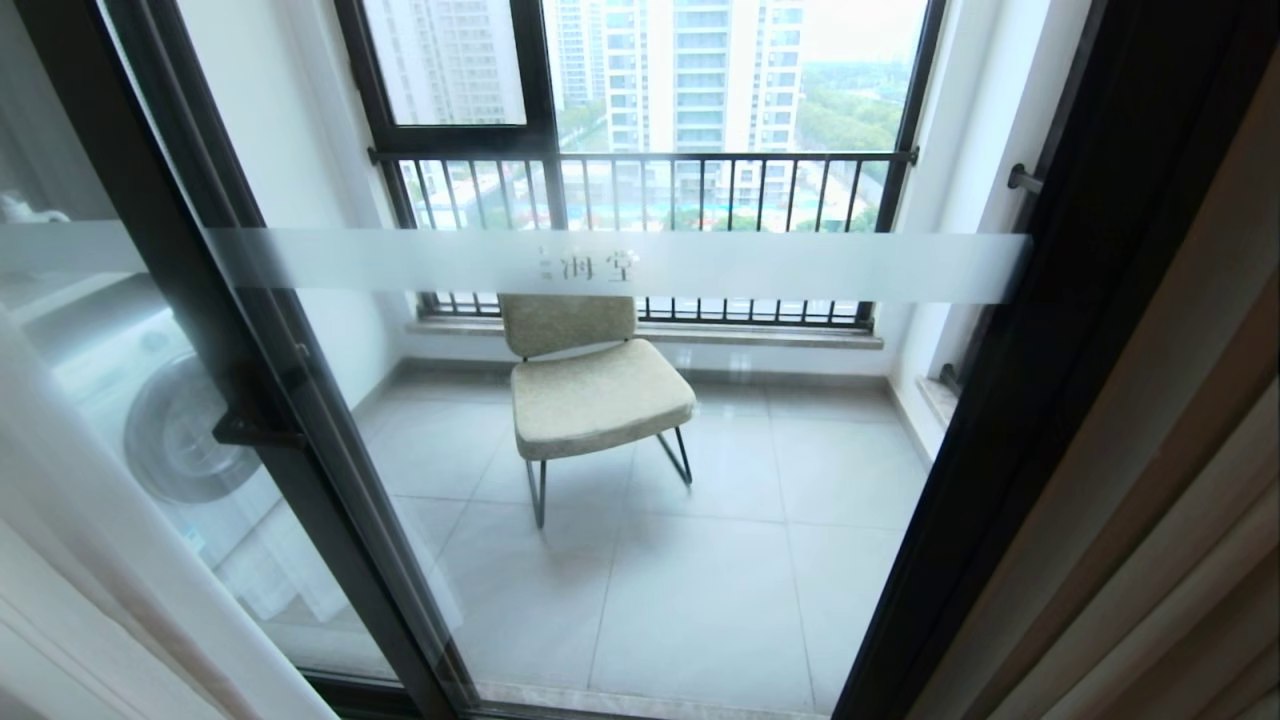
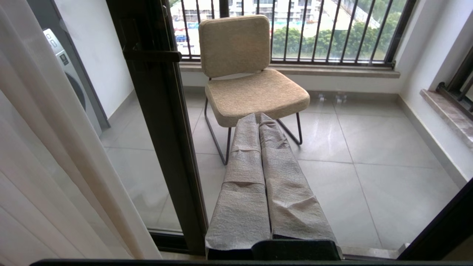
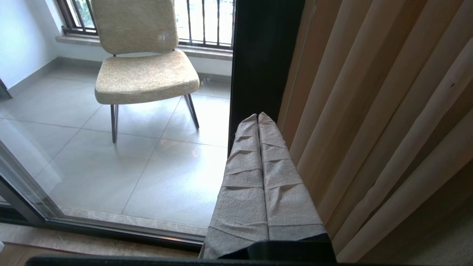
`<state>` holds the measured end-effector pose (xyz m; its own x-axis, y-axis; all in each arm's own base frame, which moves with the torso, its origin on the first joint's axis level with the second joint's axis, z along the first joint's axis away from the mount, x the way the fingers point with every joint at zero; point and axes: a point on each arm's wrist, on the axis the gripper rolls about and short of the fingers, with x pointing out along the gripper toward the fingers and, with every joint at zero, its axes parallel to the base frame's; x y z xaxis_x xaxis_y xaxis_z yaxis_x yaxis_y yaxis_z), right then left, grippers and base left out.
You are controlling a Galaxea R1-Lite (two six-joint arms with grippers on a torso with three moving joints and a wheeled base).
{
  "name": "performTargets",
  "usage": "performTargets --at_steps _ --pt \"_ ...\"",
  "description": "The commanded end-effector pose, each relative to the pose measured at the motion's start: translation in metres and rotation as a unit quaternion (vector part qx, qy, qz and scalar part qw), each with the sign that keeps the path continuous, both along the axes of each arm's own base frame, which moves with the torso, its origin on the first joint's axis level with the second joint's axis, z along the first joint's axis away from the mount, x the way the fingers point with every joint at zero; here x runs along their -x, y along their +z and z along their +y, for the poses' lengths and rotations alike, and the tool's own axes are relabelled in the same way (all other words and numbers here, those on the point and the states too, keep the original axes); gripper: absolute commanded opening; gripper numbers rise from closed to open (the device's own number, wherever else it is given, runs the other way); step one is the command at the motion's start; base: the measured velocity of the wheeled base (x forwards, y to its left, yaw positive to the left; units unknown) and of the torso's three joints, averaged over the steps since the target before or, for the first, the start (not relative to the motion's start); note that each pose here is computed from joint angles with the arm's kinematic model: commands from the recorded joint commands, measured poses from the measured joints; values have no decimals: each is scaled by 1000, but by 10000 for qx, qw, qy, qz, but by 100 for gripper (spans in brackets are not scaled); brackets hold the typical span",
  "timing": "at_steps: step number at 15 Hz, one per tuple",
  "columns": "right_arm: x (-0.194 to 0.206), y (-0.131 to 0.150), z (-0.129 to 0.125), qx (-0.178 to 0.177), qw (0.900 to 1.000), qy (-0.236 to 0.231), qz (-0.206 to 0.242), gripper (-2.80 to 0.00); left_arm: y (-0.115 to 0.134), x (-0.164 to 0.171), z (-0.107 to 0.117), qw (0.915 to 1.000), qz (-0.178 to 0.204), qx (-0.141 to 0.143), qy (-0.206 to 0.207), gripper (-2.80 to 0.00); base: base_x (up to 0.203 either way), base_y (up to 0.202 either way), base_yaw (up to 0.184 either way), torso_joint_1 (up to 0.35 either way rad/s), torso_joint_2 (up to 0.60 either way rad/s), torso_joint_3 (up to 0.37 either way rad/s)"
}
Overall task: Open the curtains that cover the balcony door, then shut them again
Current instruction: Pull the inner curtains open on both sides
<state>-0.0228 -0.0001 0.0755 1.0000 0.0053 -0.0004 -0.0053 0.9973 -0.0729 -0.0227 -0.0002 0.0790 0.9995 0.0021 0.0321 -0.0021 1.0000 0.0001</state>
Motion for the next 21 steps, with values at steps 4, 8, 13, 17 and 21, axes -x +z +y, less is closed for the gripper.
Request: performTargets --at_steps 4,8,13,17,21 --pt "0 0 0 3 10000 4 -2 -280 0 0 0 10000 0 0 -3 -280 0 0 0 0 0 0" --pt "0 0 0 3 10000 4 -2 -280 0 0 0 10000 0 8 4 -280 0 0 0 0 0 0" --pt "0 0 0 19 10000 4 -2 -280 0 0 0 10000 0 8 4 -280 1 92 -1 2 1 3" --pt "0 0 0 11 10000 4 -2 -280 0 0 0 10000 -1 31 9 -280 0 197 0 -1 2 1" --pt "0 0 0 11 10000 12 -2 -280 0 0 0 10000 -1 39 10 -280 0 194 -1 4 3 4"
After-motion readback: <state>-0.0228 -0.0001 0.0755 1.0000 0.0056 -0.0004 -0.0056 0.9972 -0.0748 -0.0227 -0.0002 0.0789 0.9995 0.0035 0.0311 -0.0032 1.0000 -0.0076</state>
